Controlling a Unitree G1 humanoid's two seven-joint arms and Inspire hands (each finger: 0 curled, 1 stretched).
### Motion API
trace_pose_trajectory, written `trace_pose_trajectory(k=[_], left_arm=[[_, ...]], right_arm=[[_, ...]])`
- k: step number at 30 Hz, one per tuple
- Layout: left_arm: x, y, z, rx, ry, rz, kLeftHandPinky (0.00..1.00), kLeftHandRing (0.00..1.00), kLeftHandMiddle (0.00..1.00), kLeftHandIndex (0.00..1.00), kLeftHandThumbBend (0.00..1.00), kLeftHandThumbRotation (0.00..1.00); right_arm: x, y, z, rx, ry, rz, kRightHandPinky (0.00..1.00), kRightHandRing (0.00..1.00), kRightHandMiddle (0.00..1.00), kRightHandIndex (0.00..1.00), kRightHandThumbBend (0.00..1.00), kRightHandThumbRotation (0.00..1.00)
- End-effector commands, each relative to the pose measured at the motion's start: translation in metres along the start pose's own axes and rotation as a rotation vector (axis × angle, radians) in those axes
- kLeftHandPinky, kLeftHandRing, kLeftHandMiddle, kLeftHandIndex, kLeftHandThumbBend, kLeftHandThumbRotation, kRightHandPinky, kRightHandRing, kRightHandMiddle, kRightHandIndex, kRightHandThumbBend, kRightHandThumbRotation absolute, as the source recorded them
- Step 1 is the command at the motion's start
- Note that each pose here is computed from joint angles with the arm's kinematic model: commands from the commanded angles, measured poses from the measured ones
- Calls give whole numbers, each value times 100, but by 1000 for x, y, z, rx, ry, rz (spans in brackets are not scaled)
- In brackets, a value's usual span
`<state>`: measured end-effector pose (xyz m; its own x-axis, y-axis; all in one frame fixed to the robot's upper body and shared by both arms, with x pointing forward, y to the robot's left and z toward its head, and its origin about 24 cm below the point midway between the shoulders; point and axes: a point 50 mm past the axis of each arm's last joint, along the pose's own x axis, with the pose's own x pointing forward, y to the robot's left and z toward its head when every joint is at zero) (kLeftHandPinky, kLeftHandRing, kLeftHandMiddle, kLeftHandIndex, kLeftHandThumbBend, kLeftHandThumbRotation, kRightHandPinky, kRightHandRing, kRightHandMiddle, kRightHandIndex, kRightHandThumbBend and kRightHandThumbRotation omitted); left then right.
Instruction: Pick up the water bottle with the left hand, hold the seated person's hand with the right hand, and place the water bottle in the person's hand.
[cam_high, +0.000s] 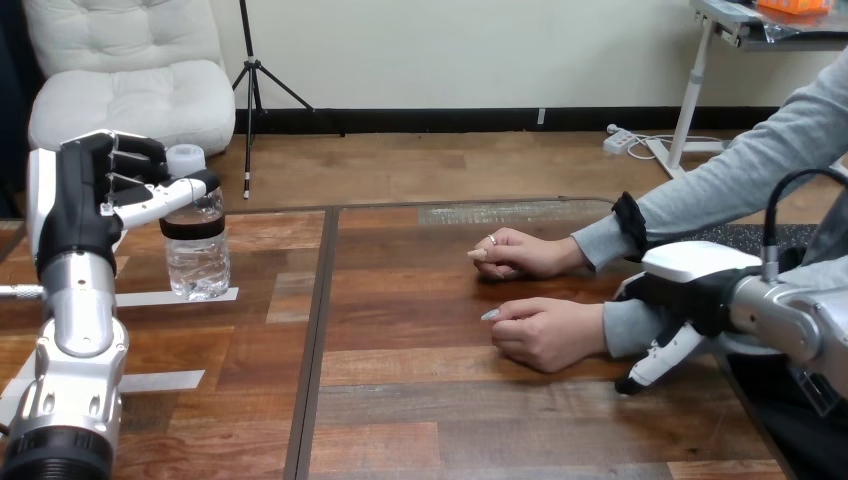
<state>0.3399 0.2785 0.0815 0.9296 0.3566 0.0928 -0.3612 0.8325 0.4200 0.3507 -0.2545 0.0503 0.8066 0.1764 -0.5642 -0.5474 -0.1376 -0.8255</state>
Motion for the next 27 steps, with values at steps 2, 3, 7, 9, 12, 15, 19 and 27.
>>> trace_pose_trajectory(k=[2, 3, 7, 9, 12, 15, 19, 27], left_arm=[[9, 8, 30, -40, -117, 32, 31, 38, 45, 46, 76, 0], [9, 8, 30, -41, -116, 32, 31, 38, 45, 46, 76, 0], [9, 8, 30, -48, -113, 32, 30, 38, 45, 46, 76, 0], [8, 8, 30, -47, -115, 31, 30, 37, 45, 46, 76, 0], [8, 7, 30, -43, -117, 31, 30, 37, 44, 45, 76, 0], [8, 7, 30, -37, -118, 32, 30, 37, 44, 45, 76, 0], [8, 7, 30, -32, -120, 31, 30, 37, 44, 46, 76, 0], [8, 7, 30, -41, -113, 33, 30, 37, 44, 46, 76, 0]], right_arm=[[7, -21, 17, -36, -54, -82, 64, 77, 79, 79, 100, 54], [7, -20, 17, -38, -55, -83, 64, 77, 79, 79, 100, 54], [9, -19, 22, -38, -64, -98, 64, 76, 79, 78, 100, 54], [10, -18, 23, -43, -69, -107, 64, 76, 78, 78, 100, 54], [11, -18, 25, -50, -74, -119, 63, 75, 78, 77, 100, 52], [12, -18, 27, -54, -73, -124, 62, 74, 77, 77, 100, 50], [13, -18, 28, -62, -72, -128, 60, 72, 76, 76, 100, 49], [15, -20, 32, -80, -73, -148, 58, 70, 73, 73, 100, 46]])
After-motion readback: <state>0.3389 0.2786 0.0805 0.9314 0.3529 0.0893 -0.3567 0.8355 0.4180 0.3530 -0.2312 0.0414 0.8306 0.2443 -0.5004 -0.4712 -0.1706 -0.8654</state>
